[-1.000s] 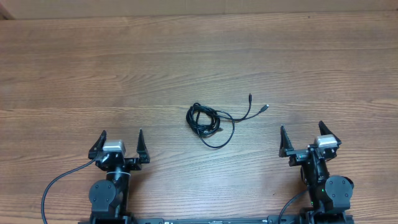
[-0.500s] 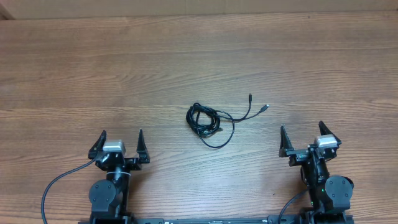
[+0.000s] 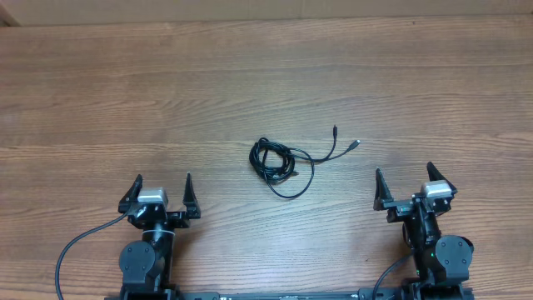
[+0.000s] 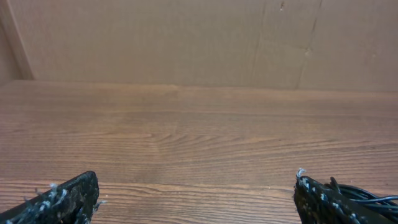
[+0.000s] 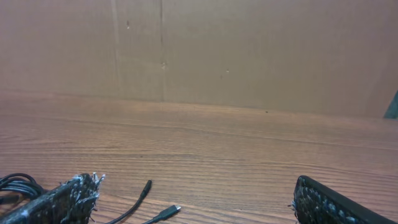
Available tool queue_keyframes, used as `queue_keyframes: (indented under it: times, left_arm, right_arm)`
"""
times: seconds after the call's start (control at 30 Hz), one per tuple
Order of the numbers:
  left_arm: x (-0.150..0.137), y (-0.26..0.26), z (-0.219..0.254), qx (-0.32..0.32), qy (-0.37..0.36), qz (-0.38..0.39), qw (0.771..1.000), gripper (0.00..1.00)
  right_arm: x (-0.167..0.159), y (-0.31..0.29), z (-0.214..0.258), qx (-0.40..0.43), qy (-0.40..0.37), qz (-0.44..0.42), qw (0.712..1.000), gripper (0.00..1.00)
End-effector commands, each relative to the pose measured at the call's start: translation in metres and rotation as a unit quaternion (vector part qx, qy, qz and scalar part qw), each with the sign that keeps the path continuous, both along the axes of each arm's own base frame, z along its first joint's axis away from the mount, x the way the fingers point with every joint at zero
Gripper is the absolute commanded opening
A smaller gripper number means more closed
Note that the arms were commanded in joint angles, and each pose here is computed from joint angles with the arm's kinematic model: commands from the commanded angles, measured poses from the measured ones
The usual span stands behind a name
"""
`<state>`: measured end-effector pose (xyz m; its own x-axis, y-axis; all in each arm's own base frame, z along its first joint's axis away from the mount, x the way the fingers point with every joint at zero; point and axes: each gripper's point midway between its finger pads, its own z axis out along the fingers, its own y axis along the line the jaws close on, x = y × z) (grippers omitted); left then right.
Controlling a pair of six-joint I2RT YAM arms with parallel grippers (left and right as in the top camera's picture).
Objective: Untangle cables
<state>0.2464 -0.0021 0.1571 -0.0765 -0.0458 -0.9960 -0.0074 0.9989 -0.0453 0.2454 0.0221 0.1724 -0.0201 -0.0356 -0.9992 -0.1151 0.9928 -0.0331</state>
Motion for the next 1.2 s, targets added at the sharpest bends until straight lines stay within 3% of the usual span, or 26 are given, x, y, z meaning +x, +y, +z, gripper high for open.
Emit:
queue_keyframes:
  times: [0.0,0.17,0.4,0.77,1.17]
  left_arm:
    - [0.0,-0.004,0.006,0.003,-0.014,-0.013,1.0,1.0]
    - [-0.002,-0.029,0.023,-0.005,-0.043,-0.084,0.996,1.0]
    - [-0.008,-0.03,0.046,-0.025,-0.054,-0.089,0.994,1.0]
    - [-0.024,-0.027,0.078,-0.027,-0.01,-0.082,0.996,1.0]
    - [-0.016,-0.027,0.093,-0.031,0.087,-0.078,0.993,0.99]
  right_arm:
    - [0.0,-0.003,-0.002,-0.001,-0.002,-0.008,1.0,1.0]
    - [0.0,-0.003,-0.002,-0.001,-0.002,-0.008,1.0,1.0]
    - [0.0,-0.003,-0.002,-0.001,-0.002,-0.008,1.0,1.0]
    - [0.0,-0.003,-0.002,-0.001,-0.002,-0.008,1.0,1.0]
    - [0.0,-0.003,-0.002,-0.001,-0.002,-0.008,1.0,1.0]
